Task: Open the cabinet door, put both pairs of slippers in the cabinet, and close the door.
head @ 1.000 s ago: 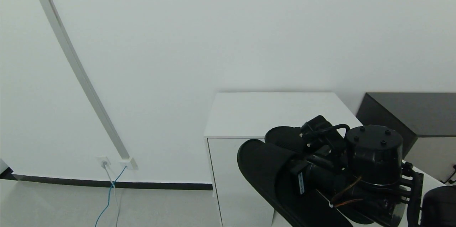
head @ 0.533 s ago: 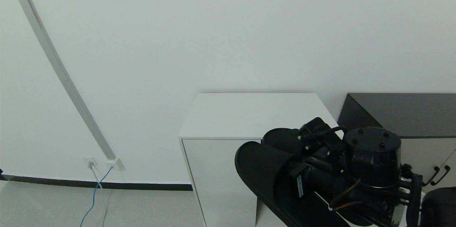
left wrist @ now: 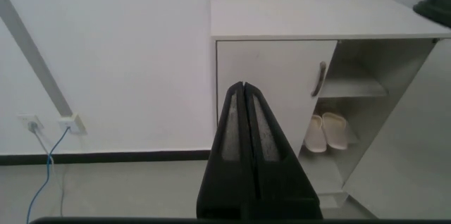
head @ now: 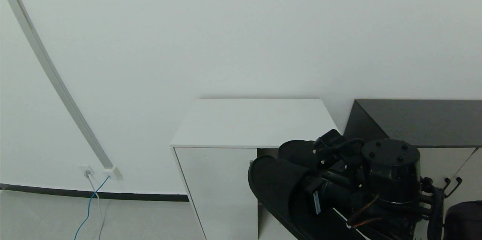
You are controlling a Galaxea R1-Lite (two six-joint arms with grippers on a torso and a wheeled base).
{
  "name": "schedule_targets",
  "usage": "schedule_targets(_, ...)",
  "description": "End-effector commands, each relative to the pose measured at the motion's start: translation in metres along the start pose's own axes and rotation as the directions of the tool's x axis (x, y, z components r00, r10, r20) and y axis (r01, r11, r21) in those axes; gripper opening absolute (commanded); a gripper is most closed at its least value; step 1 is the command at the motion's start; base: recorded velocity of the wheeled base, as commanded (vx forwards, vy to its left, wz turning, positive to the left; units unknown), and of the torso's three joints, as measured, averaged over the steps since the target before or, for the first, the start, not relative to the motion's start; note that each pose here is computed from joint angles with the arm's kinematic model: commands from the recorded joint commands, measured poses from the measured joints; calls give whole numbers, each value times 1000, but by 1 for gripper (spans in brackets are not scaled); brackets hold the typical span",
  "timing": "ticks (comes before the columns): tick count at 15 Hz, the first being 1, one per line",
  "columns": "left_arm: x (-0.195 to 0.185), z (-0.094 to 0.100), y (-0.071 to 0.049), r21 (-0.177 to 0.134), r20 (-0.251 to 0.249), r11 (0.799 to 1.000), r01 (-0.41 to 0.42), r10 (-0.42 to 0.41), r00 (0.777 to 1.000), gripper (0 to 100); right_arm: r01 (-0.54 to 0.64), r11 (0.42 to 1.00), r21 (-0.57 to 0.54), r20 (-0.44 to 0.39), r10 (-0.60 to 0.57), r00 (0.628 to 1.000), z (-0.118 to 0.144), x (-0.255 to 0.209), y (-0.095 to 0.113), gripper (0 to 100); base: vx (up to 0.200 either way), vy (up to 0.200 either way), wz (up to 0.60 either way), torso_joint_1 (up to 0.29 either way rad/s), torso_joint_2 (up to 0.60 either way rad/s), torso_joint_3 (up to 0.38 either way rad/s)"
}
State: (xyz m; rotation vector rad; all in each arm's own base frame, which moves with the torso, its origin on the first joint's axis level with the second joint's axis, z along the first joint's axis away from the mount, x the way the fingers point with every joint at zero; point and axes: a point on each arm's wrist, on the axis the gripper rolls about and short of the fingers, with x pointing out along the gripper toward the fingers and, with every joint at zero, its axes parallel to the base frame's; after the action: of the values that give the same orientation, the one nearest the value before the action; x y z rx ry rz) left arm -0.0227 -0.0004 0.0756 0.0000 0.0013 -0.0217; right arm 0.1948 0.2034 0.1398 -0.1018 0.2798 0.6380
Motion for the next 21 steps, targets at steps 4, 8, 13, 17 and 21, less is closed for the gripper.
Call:
schedule_targets(4, 0, 0, 0, 0, 0, 1000, 1, -1, 1000, 0, 2, 1000, -10, -13, -2, 1000, -4, 2, 0, 0, 0, 0, 0, 0, 0, 0)
schedule_targets(8, 0, 0, 0, 0, 1, 1000, 1, -1, 1000, 0, 3, 999, -45, -16, -4, 1000, -7, 1, -1, 0, 0, 0, 0, 0, 0, 0)
schedule_targets(13, 0, 0, 0, 0, 1, 1000, 1, -1, 1000, 0, 3, 999, -47, -20, -4, 1000, -8, 1, -1, 0, 0, 0, 0, 0, 0, 0)
schedule_targets(17, 0, 0, 0, 0, 0, 1000, 0, 0, 1000, 0, 3, 999, -49, -23, -4, 1000, -9, 1, -1, 0, 0, 0, 0, 0, 0, 0)
schedule_targets(21, 0, 0, 0, -2, 0, 1000, 0, 0, 1000, 0, 0, 999, -47, -22, -1, 1000, -12, 0, -1, 0, 0, 0, 0, 0, 0, 0)
